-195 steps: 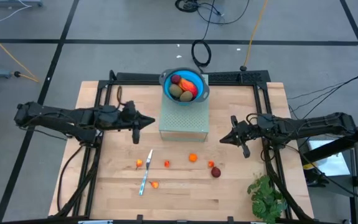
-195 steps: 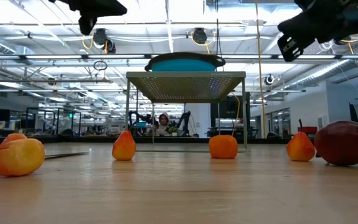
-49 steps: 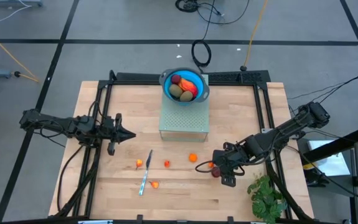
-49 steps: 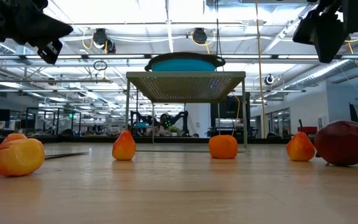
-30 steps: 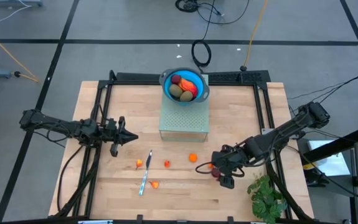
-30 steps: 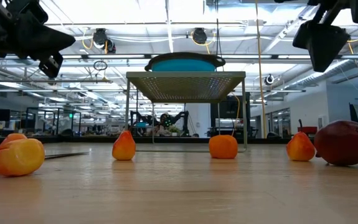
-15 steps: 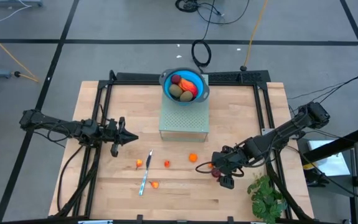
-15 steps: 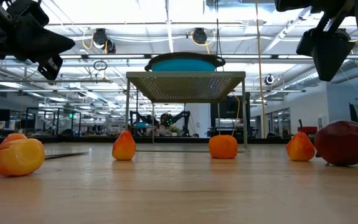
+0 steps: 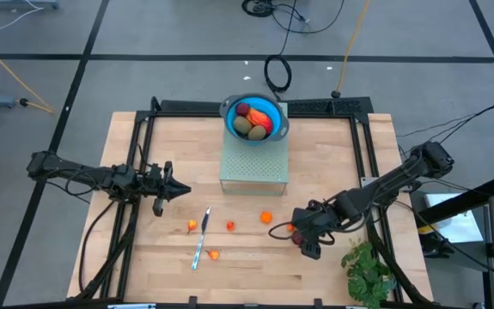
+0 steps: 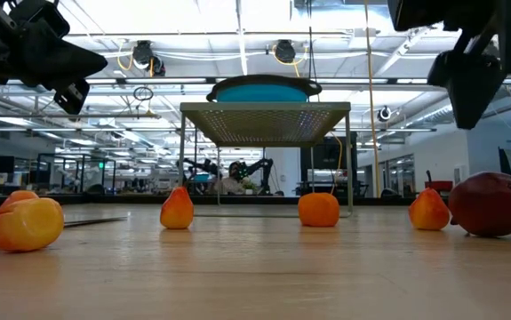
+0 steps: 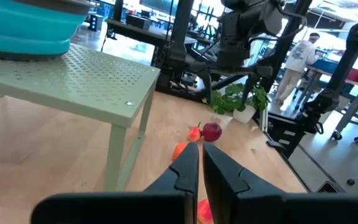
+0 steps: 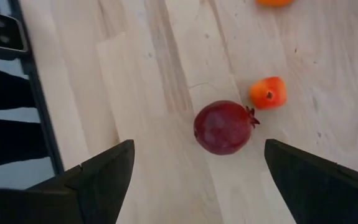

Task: Pick & Place Fruit
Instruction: Put the pomegranate into the blue strainer bowl on the shelf

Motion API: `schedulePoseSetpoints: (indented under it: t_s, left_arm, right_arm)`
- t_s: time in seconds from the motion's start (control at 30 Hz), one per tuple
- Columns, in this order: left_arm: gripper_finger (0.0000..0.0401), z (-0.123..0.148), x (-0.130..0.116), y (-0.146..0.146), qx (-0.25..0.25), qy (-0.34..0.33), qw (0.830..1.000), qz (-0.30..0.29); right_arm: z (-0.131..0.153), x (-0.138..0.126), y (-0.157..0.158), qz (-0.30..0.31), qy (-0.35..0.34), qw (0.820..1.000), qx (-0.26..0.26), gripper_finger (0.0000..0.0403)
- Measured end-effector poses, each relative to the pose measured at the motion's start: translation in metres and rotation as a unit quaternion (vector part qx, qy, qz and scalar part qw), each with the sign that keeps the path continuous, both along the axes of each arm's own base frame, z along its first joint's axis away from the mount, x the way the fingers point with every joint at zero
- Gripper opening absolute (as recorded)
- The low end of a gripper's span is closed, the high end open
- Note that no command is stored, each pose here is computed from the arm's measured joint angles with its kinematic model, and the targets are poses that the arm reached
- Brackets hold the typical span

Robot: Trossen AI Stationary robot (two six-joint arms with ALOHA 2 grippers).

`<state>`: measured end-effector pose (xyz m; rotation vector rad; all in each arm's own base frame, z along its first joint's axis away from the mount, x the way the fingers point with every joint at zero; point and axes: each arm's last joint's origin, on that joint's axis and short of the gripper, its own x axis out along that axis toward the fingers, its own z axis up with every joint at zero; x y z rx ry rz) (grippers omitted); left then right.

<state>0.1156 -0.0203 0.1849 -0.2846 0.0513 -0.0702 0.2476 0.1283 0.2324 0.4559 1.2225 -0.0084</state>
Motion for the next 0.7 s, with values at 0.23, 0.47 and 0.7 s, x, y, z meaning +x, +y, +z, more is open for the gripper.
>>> schedulePoseSetpoints:
  t_s: [0.23,0.47,0.7]
  left_arm:
    - [0.0021,0.0,0.0,0.0,0.0,0.0,1.0,0.0]
    - [0.0021,-0.001,0.0,0.0,-0.001,0.003,1.0,0.0]
    - [0.0021,-0.001,0.0,0.0,-0.001,0.003,1.0,0.0]
  right_arm:
    - [-0.02,0.008,0.004,0.0,0.034,0.999,-0.016,0.035]
    - [-0.029,0.012,0.005,-0.009,0.043,0.998,-0.033,0.035]
    - [-0.04,0.015,0.007,-0.013,0.062,0.997,-0.04,0.035]
